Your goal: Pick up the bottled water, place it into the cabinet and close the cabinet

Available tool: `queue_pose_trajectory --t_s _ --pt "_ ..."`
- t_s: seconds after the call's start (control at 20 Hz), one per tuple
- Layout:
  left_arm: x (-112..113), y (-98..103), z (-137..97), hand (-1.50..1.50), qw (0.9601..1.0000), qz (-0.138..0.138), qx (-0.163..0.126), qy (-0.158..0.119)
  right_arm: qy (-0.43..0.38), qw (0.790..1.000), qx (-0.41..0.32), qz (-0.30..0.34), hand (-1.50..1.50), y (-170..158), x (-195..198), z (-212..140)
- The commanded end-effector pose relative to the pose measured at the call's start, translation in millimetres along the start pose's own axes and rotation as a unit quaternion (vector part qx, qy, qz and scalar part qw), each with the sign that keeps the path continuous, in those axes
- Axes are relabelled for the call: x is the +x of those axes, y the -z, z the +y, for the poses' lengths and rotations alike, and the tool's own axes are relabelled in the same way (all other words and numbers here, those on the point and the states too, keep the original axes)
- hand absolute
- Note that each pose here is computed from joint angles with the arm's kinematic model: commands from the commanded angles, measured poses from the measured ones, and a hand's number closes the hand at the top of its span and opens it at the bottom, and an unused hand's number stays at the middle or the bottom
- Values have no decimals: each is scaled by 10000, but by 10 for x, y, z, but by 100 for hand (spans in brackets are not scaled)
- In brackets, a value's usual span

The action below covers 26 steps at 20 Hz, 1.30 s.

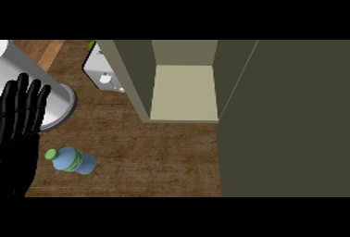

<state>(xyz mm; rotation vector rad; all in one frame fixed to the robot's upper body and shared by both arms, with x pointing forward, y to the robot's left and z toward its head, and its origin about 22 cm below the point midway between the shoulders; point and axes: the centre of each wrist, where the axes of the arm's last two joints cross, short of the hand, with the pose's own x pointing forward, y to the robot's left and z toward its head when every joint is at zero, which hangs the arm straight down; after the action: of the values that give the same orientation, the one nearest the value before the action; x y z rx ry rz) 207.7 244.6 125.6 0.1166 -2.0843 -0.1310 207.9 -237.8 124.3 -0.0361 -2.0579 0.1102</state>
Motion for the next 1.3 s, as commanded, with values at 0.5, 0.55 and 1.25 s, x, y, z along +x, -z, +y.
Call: queue_pose_trajectory --t_s 0.5,0.55,1.25 --pt "471 -761 371 -150 9815 832 1318 -1109 759 9927 883 303 -150 -474 430 100" --pt "611 -710 374 -150 9806 825 1344 -1168 861 9917 879 379 -150 -548 406 92" --pt "900 -761 191 -150 9752 916 1632 -1179 802 9909 1021 355 -150 -505 840 187"
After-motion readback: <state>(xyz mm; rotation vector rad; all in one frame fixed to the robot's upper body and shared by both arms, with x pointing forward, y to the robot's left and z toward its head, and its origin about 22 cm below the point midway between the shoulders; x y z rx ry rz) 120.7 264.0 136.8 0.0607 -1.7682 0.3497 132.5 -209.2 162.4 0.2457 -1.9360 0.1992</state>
